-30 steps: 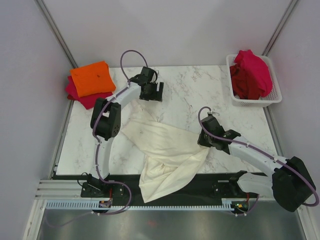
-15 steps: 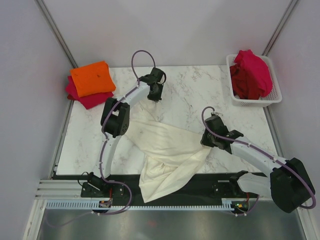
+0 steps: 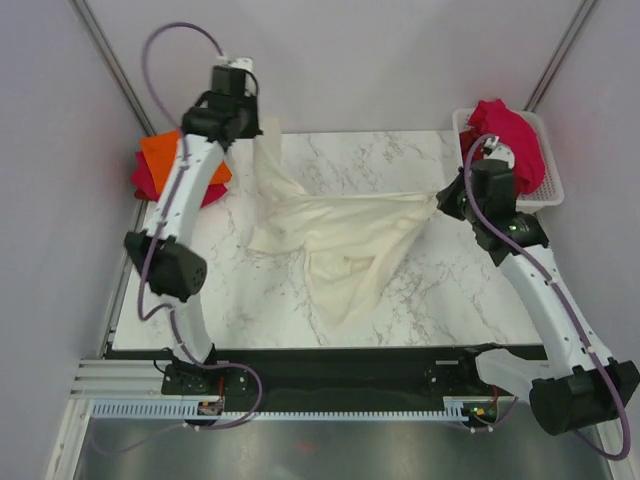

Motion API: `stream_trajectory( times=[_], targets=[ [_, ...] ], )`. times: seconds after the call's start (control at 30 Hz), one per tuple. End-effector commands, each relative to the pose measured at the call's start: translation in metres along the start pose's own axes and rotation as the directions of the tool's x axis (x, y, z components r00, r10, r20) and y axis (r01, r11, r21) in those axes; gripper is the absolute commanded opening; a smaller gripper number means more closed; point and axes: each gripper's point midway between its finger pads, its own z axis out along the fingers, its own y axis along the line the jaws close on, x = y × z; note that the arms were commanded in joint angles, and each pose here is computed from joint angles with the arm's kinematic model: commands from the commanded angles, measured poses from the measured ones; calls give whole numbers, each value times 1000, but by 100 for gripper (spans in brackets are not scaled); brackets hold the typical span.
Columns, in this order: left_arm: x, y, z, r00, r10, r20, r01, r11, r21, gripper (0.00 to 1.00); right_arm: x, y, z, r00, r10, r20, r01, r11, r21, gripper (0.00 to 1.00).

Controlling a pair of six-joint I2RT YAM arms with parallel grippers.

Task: Fold and stack the t-shirts
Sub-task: Flatten the tshirt out

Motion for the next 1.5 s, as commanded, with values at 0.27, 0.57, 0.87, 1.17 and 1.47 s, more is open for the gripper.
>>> stream_trajectory(
  times=[0.27,0.57,0.87,1.17,1.47],
  targets=[
    [-75,73,-189,928,-89,363,121,990,-66,2,-124,-27,-120,920,-36,389,-23,989,146,0],
    [7,24,-32,999,-51,-18,52,995,91,8,-17,-49,-91,988,19,152,-33,996,88,0],
    [124,-39,16,940,61,-334,-16,991,136,100,26,-57,-80,1000,10,24,-12,998,68,0],
    [194,-41,-78,948,-42,-317,101,980,172,95,33,-59,-64,999,-28,-21,29,996,80,0],
    [277,-45,-73,903,-131,-409,228,953,198,98,43,-62,-56,999,-29,-41,32,996,80,0]
  ],
)
